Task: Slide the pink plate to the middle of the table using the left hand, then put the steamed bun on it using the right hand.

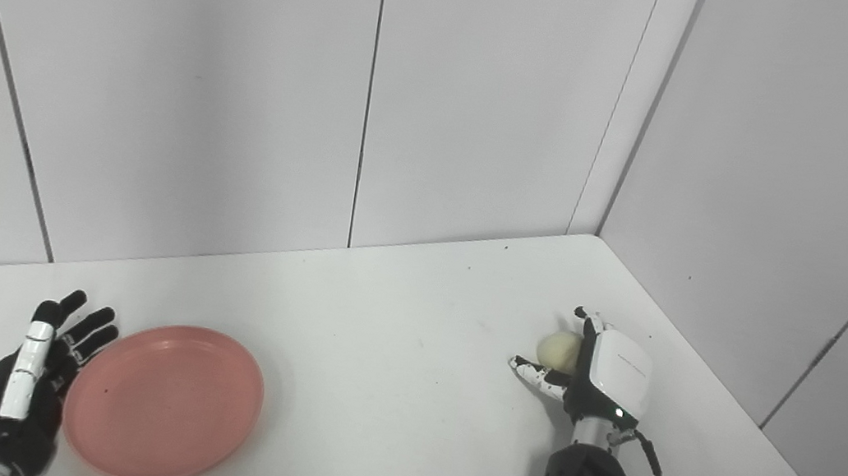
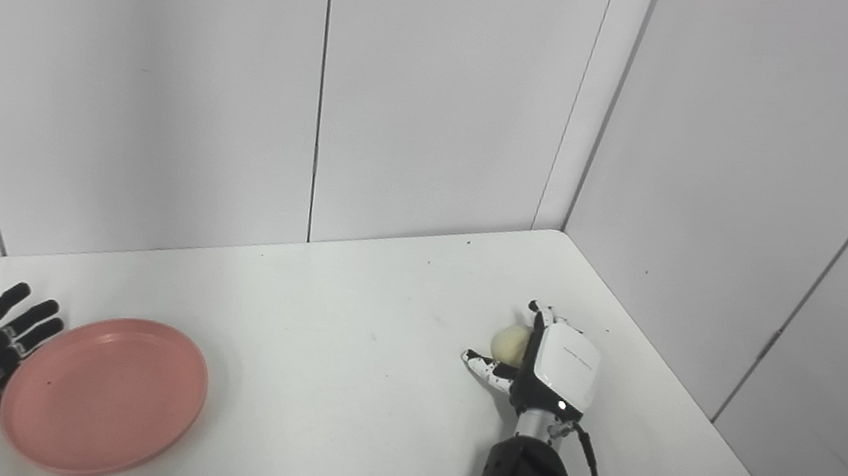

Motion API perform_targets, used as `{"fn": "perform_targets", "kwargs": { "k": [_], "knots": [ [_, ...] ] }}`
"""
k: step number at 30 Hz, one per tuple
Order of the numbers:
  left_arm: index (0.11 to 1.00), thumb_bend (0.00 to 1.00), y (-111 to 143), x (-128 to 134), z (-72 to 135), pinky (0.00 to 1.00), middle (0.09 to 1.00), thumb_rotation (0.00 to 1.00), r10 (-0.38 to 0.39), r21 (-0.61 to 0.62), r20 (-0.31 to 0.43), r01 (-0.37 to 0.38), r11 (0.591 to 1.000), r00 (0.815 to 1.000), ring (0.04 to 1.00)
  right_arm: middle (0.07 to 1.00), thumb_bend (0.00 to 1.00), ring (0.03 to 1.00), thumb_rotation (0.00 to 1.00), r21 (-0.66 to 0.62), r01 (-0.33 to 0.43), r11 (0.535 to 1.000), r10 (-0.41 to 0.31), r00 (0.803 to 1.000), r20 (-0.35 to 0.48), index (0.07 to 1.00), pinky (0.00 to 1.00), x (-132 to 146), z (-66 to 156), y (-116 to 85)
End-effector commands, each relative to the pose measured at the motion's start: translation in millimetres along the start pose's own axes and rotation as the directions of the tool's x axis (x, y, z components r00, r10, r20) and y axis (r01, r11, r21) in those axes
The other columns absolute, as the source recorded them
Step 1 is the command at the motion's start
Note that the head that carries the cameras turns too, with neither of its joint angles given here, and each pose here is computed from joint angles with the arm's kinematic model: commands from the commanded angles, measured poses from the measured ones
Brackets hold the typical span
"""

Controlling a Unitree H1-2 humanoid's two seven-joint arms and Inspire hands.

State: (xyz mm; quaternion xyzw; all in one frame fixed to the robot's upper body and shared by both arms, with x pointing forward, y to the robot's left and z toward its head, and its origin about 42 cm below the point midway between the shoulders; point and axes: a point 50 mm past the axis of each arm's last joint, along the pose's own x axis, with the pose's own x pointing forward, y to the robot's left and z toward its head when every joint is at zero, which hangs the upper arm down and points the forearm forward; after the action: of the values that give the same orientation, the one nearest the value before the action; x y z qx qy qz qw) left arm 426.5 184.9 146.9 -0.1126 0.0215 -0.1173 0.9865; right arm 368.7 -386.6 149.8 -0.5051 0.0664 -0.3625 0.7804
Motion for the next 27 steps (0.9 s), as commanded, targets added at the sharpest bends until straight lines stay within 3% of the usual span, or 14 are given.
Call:
{"fn": "perform_targets", "kwargs": {
  "k": [1,11,14,16,20,22,27],
  "knots": [
    [0.899,0.74,0.0,-0.2,4.3,0.88,0.849,0.8,-0.007,0.013,0.002,0.007,1.0,1.0,0.867,0.813,0.65,0.803,0.33,-0.002,0.062,0.998,-0.062,0.998,0.0,0.772,0.81,9.6,2.0,-10.8],
    [0.909,0.73,-0.2,0.3,4.7,0.9,0.85,0.81,-0.004,0.015,0.0,0.004,1.0,1.0,0.876,0.694,0.63,0.653,0.28,-0.003,0.085,0.996,-0.085,0.995,-0.048,0.697,0.64,11.9,0.0,-16.8],
    [0.899,0.73,-0.1,0.7,4.3,0.89,0.847,0.79,-0.002,0.007,-0.002,0.002,1.0,1.0,0.872,0.58,0.62,0.556,0.13,-0.001,0.084,0.996,-0.084,0.995,-0.062,0.632,0.54,12.6,-1.3,-19.0],
    [0.897,0.74,0.7,1.1,3.8,0.9,0.845,0.79,-0.004,0.008,-0.003,0.004,1.0,1.0,0.872,0.448,0.54,0.437,0.03,-0.016,0.091,0.996,-0.092,0.993,-0.068,0.55,0.38,13.2,-1.1,-19.4],
    [0.895,0.75,0.9,1.6,3.7,0.9,0.846,0.78,-0.005,0.009,-0.004,0.005,1.0,1.0,0.871,0.406,0.53,0.355,0.0,-0.026,0.093,0.995,-0.095,0.992,-0.085,0.512,0.27,13.7,-0.5,-18.7],
    [0.9,0.74,0.7,1.4,4.0,0.89,0.849,0.8,-0.006,0.018,-0.003,0.006,1.0,1.0,0.869,0.462,0.53,0.31,0.0,-0.045,0.08,0.996,-0.084,0.992,-0.09,0.492,0.22,14.0,-1.9,-18.4],
    [0.907,0.74,-0.1,1.6,4.1,0.89,0.852,0.8,-0.011,0.009,-0.005,0.011,1.0,1.0,0.875,0.471,0.53,0.248,0.0,-0.077,0.049,0.996,-0.057,0.993,-0.106,0.49,0.17,14.4,-5.4,-17.6]
  ]
}}
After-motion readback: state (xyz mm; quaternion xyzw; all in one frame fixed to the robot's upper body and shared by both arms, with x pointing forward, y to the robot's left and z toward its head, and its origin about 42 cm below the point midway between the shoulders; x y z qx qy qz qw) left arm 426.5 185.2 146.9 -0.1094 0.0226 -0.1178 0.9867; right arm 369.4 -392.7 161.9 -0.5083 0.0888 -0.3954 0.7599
